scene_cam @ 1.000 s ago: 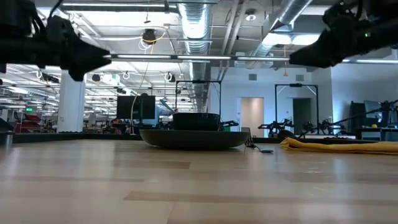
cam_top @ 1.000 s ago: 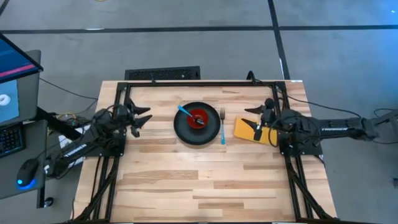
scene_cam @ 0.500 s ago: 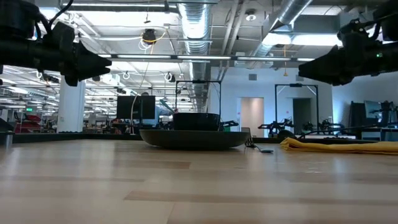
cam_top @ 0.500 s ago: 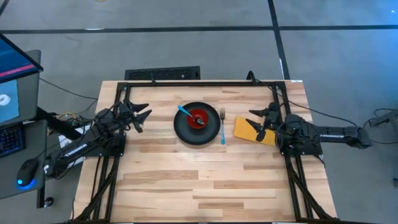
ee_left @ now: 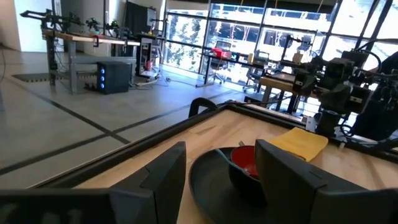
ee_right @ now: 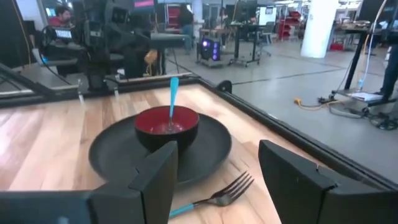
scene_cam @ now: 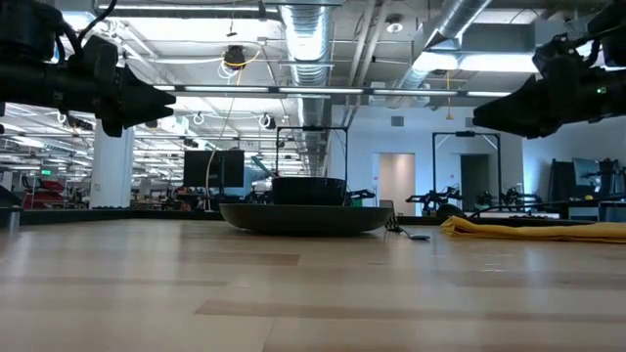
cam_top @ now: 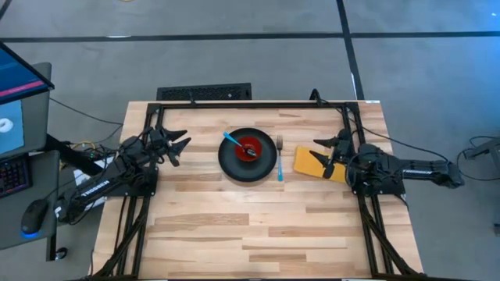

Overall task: Set table place
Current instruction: Return to Home Position

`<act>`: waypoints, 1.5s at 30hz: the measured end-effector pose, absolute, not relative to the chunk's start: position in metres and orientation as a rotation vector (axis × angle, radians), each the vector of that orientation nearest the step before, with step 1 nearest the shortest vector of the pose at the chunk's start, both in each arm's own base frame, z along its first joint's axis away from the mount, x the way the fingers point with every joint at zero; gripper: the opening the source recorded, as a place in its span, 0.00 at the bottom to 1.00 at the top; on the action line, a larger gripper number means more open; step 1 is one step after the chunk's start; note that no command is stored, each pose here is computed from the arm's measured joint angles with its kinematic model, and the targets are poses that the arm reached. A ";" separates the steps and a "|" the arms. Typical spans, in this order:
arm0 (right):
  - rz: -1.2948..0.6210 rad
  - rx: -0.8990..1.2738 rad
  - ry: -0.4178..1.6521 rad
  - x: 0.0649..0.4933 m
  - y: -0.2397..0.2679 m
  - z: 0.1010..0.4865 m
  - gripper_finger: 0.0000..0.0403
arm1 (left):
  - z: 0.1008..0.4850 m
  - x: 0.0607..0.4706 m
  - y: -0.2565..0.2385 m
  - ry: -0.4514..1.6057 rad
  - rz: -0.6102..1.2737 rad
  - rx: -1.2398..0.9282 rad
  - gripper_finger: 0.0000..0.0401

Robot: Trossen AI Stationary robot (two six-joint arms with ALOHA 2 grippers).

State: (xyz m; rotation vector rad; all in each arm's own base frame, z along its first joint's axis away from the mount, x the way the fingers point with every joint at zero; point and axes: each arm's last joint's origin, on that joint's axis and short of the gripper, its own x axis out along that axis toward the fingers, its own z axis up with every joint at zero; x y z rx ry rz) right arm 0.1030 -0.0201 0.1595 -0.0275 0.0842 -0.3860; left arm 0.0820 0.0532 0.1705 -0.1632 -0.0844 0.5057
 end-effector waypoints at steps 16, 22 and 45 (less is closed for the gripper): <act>-0.383 0.022 0.074 0.103 -0.020 0.159 0.62 | 0.170 0.082 0.053 -0.081 0.506 -0.164 0.45; -0.383 0.022 0.075 0.103 -0.020 0.159 0.62 | 0.170 0.082 0.053 -0.081 0.506 -0.164 0.45; -0.383 0.021 0.074 0.103 -0.020 0.159 0.62 | 0.170 0.082 0.053 -0.080 0.505 -0.164 0.45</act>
